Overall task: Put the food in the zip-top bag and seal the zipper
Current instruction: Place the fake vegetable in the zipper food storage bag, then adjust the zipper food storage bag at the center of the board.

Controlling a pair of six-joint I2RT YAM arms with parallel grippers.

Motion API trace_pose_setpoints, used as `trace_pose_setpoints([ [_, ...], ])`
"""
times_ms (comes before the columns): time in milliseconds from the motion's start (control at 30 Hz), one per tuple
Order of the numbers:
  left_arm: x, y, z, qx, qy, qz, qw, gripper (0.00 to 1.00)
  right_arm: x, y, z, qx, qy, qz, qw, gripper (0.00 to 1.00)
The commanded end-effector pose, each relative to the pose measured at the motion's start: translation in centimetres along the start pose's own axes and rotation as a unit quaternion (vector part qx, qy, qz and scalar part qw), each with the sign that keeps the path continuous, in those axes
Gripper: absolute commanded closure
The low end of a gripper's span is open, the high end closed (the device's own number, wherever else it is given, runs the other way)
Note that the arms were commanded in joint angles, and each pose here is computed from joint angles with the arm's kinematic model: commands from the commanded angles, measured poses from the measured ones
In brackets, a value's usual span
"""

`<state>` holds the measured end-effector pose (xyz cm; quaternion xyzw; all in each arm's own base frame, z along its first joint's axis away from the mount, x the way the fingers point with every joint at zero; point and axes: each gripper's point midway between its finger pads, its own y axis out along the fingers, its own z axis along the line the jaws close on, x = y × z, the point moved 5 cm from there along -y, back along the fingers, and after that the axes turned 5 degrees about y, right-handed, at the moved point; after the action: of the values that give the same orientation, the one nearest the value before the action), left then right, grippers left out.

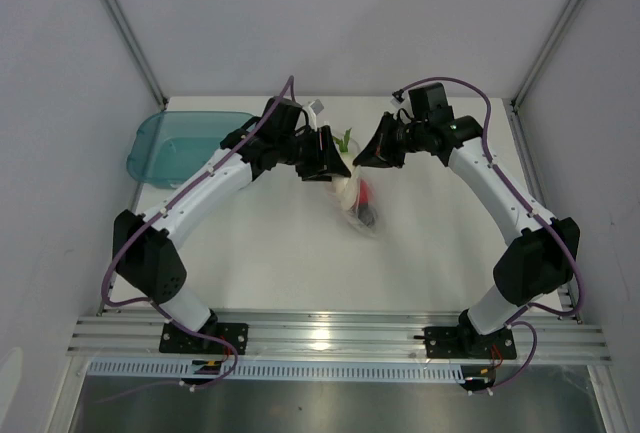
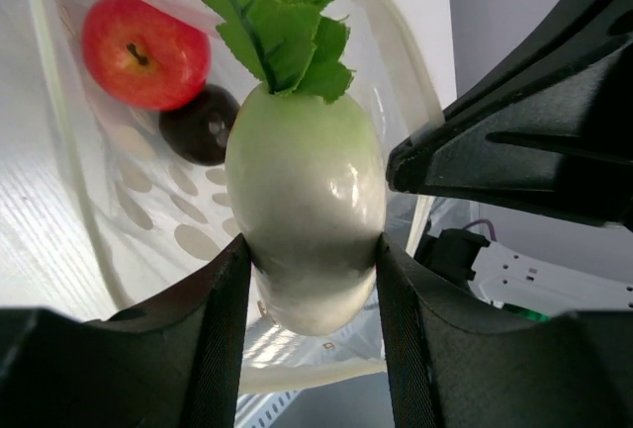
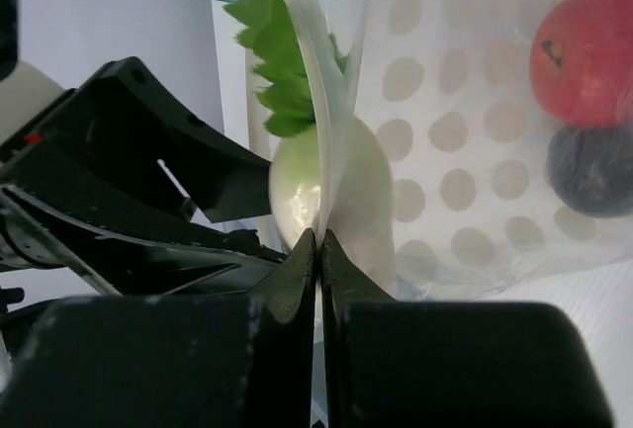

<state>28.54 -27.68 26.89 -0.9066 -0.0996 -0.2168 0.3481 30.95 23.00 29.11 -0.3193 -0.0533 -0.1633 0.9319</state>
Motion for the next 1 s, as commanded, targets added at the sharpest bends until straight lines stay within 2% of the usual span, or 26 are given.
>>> trace_pose_setpoints([
  [0, 0.1, -0.5, -1.6, -0.035, -0.01, 0.013, 0.999, 0.63, 0.2, -0.5, 1.4, 0.023, -0.008, -0.021, 0.999, 1.0],
  [33, 0.2, -0.7, -1.6, -0.032, -0.006, 0.006, 0.999, 0.57, 0.1, -0.5, 1.3, 0.022, -0.008, -0.019, 1.0, 1.0],
  [67, -0.2, -0.8, -1.1, -0.019, -0.002, 0.002, 1.0, 0.44, 0.1, -0.6, 1.3, 0.022, -0.009, -0.02, 1.0, 1.0],
  [133, 0.5, -1.9, -1.5, -0.019, 0.028, -0.033, 0.999, 0.36, 0.0, -0.7, 1.2, 0.024, -0.012, -0.022, 0.999, 1.0],
  [167, 0.8, -2.4, -1.7, -0.014, 0.036, -0.045, 0.998, 0.29, 0.0, -0.8, 1.2, 0.024, -0.013, -0.022, 0.999, 1.0],
  [200, 1.0, -2.8, -1.5, -0.003, 0.04, -0.054, 0.998, 0.13, 0.0, -0.9, 1.1, 0.023, -0.015, -0.021, 0.999, 1.0],
  [233, 1.1, -2.9, -1.5, 0.005, 0.051, -0.056, 0.997, 0.01, 0.0, -0.9, 1.1, 0.023, -0.018, -0.021, 0.999, 1.0],
  [433, 3.5, -6.4, -1.9, 0.072, 0.093, -0.134, 0.984, 0.01, 0.0, -1.0, 1.1, 0.026, -0.024, -0.019, 0.999, 1.0],
  [567, 3.6, -7.6, -0.5, 0.132, 0.096, -0.153, 0.975, 0.01, -0.1, -1.1, 1.2, 0.031, -0.033, -0.013, 0.999, 1.0],
  [967, 1.6, -2.8, 2.8, 0.108, 0.044, -0.043, 0.992, 0.01, -0.6, -0.4, 0.5, 0.033, -0.04, 0.02, 0.998, 1.0],
])
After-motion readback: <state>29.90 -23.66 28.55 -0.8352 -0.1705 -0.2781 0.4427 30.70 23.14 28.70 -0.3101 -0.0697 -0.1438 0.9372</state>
